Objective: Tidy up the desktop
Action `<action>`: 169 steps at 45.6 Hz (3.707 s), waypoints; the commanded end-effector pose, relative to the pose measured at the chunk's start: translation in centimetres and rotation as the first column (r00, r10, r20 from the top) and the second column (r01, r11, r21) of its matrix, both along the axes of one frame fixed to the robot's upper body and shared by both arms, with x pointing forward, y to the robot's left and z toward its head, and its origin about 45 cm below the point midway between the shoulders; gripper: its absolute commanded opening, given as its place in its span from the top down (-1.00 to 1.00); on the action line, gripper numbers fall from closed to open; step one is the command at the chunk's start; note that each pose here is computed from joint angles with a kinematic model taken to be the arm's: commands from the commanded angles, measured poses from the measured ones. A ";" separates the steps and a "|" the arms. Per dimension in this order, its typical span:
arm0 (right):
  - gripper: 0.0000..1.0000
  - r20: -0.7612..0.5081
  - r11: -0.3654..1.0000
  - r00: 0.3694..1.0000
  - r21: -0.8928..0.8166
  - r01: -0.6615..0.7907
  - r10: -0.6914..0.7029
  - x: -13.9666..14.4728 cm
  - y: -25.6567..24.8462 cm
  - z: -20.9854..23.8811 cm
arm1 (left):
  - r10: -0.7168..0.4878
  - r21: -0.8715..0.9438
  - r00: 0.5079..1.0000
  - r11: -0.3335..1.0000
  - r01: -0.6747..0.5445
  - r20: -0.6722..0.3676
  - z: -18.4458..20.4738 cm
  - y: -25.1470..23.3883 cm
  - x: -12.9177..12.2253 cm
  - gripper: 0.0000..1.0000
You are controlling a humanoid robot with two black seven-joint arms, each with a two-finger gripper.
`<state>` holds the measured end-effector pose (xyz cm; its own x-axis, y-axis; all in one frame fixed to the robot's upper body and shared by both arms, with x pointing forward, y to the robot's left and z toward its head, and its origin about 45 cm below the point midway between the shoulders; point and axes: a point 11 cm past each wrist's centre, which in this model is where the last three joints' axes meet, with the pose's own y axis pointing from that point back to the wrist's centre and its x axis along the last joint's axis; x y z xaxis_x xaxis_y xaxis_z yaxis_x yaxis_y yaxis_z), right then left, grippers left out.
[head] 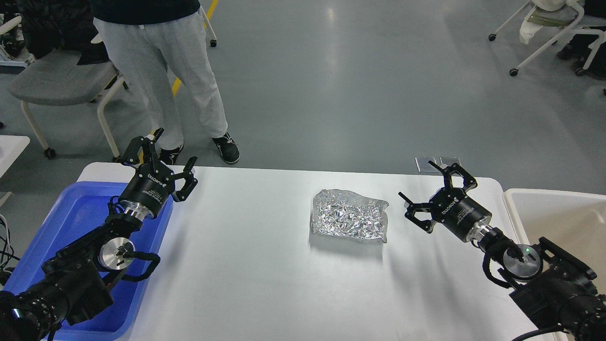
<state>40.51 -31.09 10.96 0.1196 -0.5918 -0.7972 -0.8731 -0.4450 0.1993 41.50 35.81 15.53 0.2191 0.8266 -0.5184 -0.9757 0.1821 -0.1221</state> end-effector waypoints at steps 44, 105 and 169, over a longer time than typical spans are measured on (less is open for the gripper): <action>-1.00 0.178 0.921 0.939 -0.313 -0.230 0.295 -0.7 -0.8 12.2 | 0.000 0.000 1.000 1.000 0.000 0.000 0.0 0.0 0.0 -1.00; -1.00 -0.498 -0.455 0.597 -0.859 -0.237 0.629 5.6 14.9 4.8 | -0.001 0.001 1.000 1.000 0.001 -0.001 0.0 0.1 0.0 -1.00; -0.98 -0.515 -0.447 0.702 -0.841 -0.305 0.492 3.5 7.4 -2.2 | -0.001 0.001 1.000 1.000 0.001 -0.001 0.0 0.1 0.0 -1.00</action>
